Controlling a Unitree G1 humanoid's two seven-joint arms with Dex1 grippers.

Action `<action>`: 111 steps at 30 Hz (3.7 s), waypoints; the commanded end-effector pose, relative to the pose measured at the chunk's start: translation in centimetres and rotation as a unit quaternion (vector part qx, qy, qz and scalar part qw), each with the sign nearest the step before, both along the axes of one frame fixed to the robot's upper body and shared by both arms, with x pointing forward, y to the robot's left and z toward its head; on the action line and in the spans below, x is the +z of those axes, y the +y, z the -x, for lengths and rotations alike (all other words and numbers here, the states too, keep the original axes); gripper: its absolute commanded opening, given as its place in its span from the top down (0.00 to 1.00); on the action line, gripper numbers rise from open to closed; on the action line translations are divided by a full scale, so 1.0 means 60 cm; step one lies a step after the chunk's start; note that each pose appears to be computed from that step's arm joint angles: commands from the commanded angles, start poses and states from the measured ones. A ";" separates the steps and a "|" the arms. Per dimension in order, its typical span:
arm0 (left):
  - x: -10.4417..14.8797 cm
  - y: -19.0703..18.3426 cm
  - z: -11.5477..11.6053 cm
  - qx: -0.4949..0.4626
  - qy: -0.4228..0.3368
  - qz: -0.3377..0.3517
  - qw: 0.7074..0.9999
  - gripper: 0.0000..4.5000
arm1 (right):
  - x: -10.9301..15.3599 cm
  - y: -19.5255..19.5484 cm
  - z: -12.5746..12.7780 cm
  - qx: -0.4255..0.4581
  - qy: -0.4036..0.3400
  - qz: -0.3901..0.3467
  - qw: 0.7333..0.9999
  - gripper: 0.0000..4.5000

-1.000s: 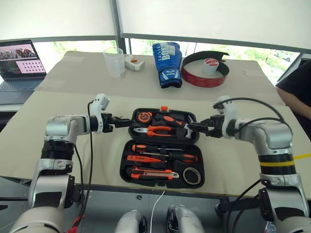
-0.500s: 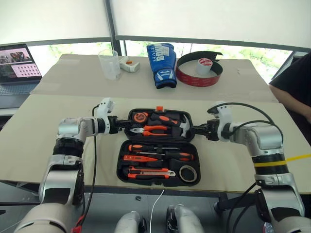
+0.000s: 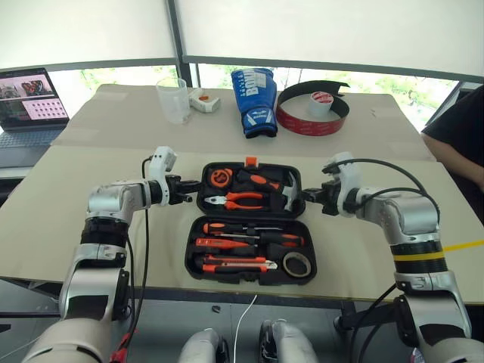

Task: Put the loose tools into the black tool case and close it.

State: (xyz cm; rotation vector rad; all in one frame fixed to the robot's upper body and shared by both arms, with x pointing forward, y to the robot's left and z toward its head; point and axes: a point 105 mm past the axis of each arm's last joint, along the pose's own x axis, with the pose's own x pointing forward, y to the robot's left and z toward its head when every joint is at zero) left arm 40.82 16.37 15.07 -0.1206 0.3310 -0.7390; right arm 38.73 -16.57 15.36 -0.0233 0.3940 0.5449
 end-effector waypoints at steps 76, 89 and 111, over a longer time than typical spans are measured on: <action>0.026 -0.145 0.152 -0.408 -0.145 -0.155 0.888 0.98 | -0.007 -0.031 0.182 0.241 -0.139 0.205 0.938 1.00; -0.052 -0.158 0.137 -0.441 -0.164 -0.241 0.849 0.98 | -0.053 0.002 0.182 0.256 -0.113 0.196 0.940 1.00; -0.064 -0.165 0.129 -0.451 -0.188 -0.265 0.831 0.98 | 0.008 0.024 0.163 0.221 -0.190 0.168 0.942 1.00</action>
